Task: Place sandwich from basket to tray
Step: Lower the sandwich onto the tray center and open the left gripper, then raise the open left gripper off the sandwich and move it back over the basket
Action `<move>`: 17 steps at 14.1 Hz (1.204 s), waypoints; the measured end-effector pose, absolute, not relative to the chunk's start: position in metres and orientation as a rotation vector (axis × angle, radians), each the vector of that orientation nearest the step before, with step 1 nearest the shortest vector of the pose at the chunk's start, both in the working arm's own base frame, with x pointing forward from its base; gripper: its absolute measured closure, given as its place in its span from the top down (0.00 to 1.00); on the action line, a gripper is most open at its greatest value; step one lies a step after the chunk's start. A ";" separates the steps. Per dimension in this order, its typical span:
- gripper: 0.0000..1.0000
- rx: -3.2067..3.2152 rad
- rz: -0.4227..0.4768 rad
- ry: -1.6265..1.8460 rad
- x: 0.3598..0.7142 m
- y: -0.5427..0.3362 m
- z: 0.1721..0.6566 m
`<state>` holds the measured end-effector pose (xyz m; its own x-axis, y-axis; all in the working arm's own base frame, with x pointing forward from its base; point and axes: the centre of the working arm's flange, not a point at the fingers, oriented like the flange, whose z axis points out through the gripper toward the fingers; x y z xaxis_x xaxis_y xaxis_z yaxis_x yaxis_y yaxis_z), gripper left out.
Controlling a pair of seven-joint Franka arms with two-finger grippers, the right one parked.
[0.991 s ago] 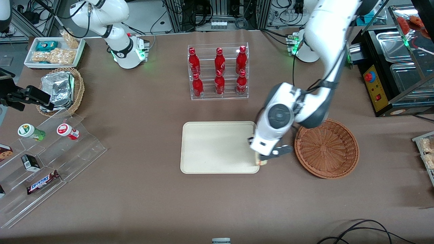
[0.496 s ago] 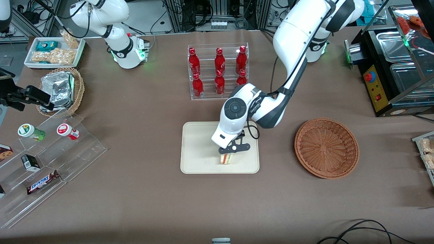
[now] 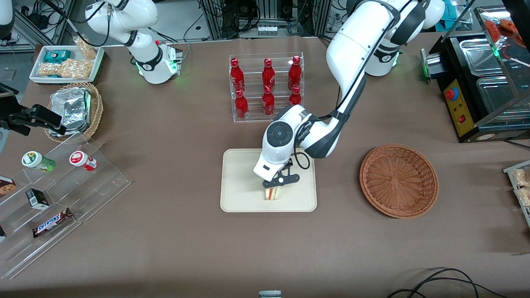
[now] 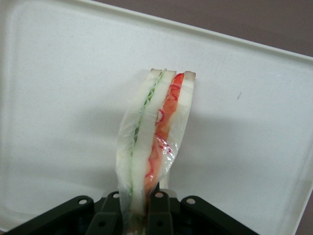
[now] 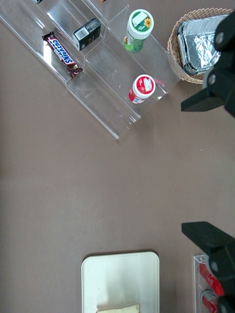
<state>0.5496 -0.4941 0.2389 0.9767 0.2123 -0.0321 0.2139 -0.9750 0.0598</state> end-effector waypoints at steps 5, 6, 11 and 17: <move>0.58 3.043 -0.011 0.332 0.554 -0.497 0.251; 0.67 3.034 0.005 0.330 0.556 -0.498 0.265; 1.00 3.071 0.019 0.389 0.555 -0.452 0.421; 1.00 3.167 -0.108 0.609 0.560 -0.345 0.496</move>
